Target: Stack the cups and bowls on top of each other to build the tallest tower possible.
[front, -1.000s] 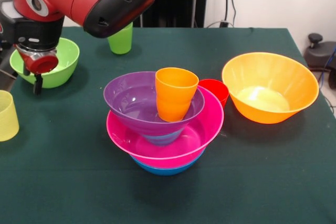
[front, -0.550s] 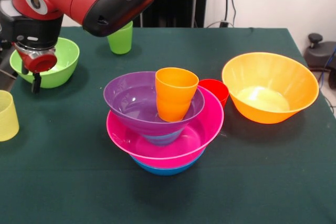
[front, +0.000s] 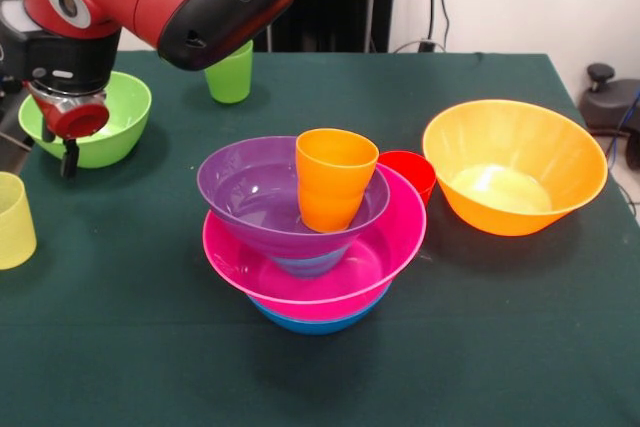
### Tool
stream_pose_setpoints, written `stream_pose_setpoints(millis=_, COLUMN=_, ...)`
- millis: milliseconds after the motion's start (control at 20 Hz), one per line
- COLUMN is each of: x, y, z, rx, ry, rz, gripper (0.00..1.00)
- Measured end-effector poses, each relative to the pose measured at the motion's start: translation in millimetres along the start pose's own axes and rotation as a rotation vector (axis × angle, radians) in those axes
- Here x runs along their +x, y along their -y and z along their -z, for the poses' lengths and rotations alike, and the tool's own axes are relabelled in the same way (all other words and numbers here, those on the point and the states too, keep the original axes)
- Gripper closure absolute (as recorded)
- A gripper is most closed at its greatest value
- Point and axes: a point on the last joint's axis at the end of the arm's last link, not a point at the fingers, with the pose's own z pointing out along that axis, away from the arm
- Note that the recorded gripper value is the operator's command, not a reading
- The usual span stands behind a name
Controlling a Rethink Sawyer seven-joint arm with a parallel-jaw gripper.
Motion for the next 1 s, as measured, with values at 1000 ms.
stream_pose_setpoints(millis=1000, x=-5.2, y=-11.6, z=-2.1, rx=-0.017, ry=0.009, rz=-0.016, gripper=0.0)
